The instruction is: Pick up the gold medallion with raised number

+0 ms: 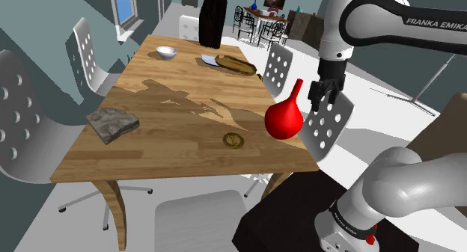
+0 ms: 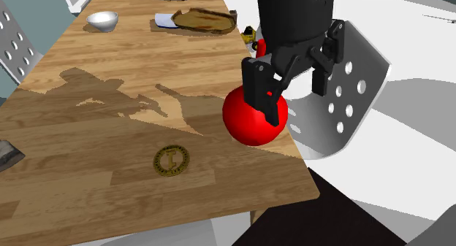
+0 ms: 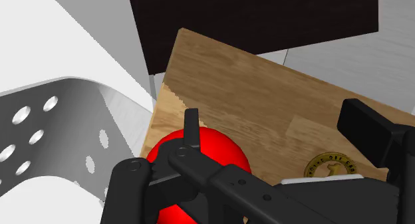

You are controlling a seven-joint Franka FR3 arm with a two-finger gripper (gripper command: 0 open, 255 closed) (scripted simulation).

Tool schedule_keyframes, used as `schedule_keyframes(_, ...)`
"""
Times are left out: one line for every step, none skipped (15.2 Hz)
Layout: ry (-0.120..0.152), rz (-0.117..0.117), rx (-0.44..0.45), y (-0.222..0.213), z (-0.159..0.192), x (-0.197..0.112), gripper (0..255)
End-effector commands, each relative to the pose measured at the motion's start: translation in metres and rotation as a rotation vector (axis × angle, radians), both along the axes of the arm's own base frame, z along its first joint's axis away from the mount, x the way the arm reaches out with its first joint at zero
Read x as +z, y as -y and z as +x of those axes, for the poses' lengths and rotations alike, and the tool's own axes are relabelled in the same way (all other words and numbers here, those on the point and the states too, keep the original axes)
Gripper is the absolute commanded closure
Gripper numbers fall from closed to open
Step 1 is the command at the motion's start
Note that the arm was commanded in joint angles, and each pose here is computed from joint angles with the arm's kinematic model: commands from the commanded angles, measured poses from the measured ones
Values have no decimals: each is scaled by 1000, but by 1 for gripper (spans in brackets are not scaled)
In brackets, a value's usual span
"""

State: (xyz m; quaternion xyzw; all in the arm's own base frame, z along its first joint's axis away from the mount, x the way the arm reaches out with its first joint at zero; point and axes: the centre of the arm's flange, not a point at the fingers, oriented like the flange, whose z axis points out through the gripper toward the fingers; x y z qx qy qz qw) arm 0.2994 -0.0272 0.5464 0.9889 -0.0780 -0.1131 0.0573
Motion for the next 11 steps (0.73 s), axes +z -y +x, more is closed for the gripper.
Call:
schedule_keyframes(0,0,0,0,0,0,0)
schedule_keyframes(5,6,-3,-4,7,-9,0)
schedule_keyframes(11,11,-7,-9,13,-18,0)
schedule_keyframes(16,17,-10,-13,20,-28,0)
schedule_keyframes(21,23,-13,-18,27,-37,0)
schedule_keyframes(26,28,-17,-22,34,-46,0)
schedule_keyframes(32,34,-20,-27,41,-54,0)
schedule_keyframes(37,40,-23,-31,48,-63,0)
schedule_keyframes(42,45,-26,-36,55,-72,0)
schedule_keyframes(47,51,-30,-40,63,-81,0)
schedule_keyframes(53,56,-33,-45,70,-90,0)
